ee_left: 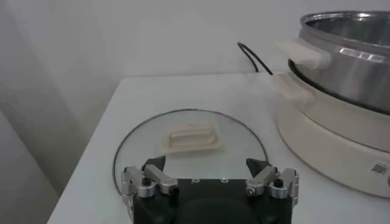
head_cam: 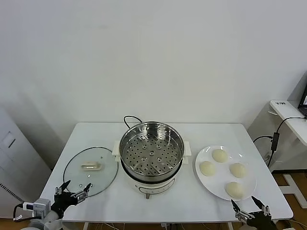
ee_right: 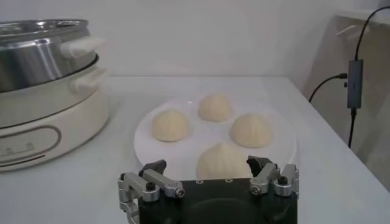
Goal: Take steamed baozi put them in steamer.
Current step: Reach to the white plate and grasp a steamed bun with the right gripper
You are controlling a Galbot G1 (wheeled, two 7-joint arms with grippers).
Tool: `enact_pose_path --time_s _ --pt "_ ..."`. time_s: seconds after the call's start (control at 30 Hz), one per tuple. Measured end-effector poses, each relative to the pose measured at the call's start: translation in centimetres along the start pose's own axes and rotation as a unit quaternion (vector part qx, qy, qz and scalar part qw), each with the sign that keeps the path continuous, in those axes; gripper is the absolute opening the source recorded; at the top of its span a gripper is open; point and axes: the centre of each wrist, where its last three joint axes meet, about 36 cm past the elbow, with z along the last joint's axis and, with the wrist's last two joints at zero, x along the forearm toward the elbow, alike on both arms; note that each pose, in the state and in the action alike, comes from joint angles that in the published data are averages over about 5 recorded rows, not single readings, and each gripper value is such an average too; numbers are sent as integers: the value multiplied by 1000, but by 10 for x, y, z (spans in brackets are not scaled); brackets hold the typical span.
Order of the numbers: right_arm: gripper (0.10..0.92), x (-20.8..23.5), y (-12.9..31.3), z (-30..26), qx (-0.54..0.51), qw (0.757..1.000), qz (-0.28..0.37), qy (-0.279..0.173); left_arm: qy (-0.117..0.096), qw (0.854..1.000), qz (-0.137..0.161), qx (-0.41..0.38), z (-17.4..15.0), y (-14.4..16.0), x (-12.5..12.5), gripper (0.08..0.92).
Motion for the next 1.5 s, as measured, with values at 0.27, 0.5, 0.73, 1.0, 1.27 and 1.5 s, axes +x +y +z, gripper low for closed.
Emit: enact_pose_path --time_s 0.27,0.5,0.73,1.0,1.27,1.5 --pt "823 -10 -21 -18 92 995 22 -23 -2 1000 -1 3 -1 0 0 823" --pt "823 -36 -45 -57 260 963 45 -56 -6 1000 1 7 -4 -2 -3 823" --pt "823 -72 -65 -101 416 906 39 -67 -7 1000 1 8 -7 -5 -3 823" --pt "823 -124 -85 -164 531 846 -28 -48 -1 1000 -3 5 -6 -7 -3 823" --pt "823 -180 -87 -227 578 803 -144 12 -1 1000 -10 -4 -5 -9 -4 823" --pt "823 -219 -98 -261 592 766 -235 91 -1 1000 -13 -12 -6 -11 -5 823"
